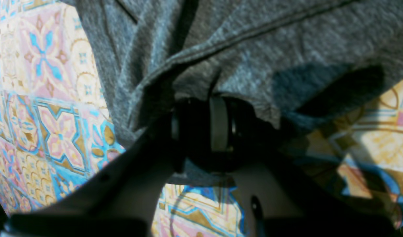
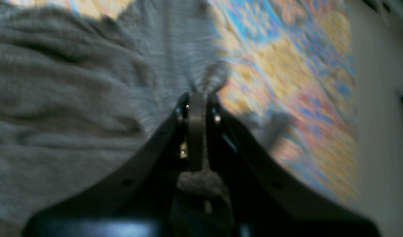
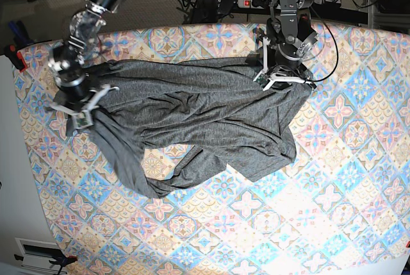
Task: Layout the t-shirt on the table in an organized manner, then fold the t-shirt properly
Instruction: 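Grasp the shirt side with the right gripper and pull it toward the base, then release the shirt side and move the right gripper along it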
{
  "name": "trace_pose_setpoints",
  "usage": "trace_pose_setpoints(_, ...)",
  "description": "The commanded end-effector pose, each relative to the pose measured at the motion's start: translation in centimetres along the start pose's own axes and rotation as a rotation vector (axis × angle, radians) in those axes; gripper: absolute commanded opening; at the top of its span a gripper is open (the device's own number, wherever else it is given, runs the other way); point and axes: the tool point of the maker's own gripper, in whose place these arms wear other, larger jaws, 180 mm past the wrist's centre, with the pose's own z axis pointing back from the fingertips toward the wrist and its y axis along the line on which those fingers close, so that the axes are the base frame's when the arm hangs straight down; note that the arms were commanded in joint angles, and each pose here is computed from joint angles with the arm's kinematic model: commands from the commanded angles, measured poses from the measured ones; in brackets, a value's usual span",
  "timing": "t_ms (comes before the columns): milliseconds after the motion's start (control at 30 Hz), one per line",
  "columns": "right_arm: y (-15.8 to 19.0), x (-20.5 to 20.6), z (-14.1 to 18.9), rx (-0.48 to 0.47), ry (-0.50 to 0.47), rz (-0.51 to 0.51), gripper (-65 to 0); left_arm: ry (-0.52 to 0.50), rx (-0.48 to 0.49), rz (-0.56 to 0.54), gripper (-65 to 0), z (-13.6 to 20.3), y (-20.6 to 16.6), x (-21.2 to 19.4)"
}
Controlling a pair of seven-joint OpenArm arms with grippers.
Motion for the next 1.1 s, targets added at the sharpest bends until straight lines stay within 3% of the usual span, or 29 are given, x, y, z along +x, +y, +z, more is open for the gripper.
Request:
trace_pose_setpoints(0, -1.5, 2.6, 0.7, -0.048, -0.102, -0.009, -65.0, -0.023, 0.02, 0.004, -54.2, 0.3, 0.6, 0.7)
trace_pose_setpoints(333, 0.5, 0.8, 4.5, -0.01, -0.172, -0.066, -65.0, -0.024, 0.021, 0.004, -54.2, 0.3, 0.6, 0.8)
trace_pose_setpoints(600, 1.6, -0.2, 4.4, 0.009, -0.163, -0.101, -65.0, -0.027, 0.016, 0.012, -54.2, 0.2, 0.4, 0.9)
trace_pose_setpoints(767, 1.5, 0.2, 4.5, 0.005, -0.176, -0.096, -42.6, -0.03, 0.013, 0.02, -54.2, 0.2, 0.1, 1.1)
trace_pose_setpoints(833, 1.5, 0.1, 4.6, 0.006, -0.176, -0.094, -36.9, -0.03, 0.013, 0.02, -54.2, 0.2, 0.1, 1.1)
trace_pose_setpoints(933, 1.4, 0.6, 4.8, 0.003, -0.205, -0.097, -32.4, -0.03, 0.013, 0.02, -54.2, 0.2, 0.1, 1.1)
trace_pose_setpoints(1067, 1.3, 2.0, 5.0, 0.0, -0.281, -0.095, -32.0, -0.03, 0.013, 0.02, -54.2, 0.2, 0.1, 1.1)
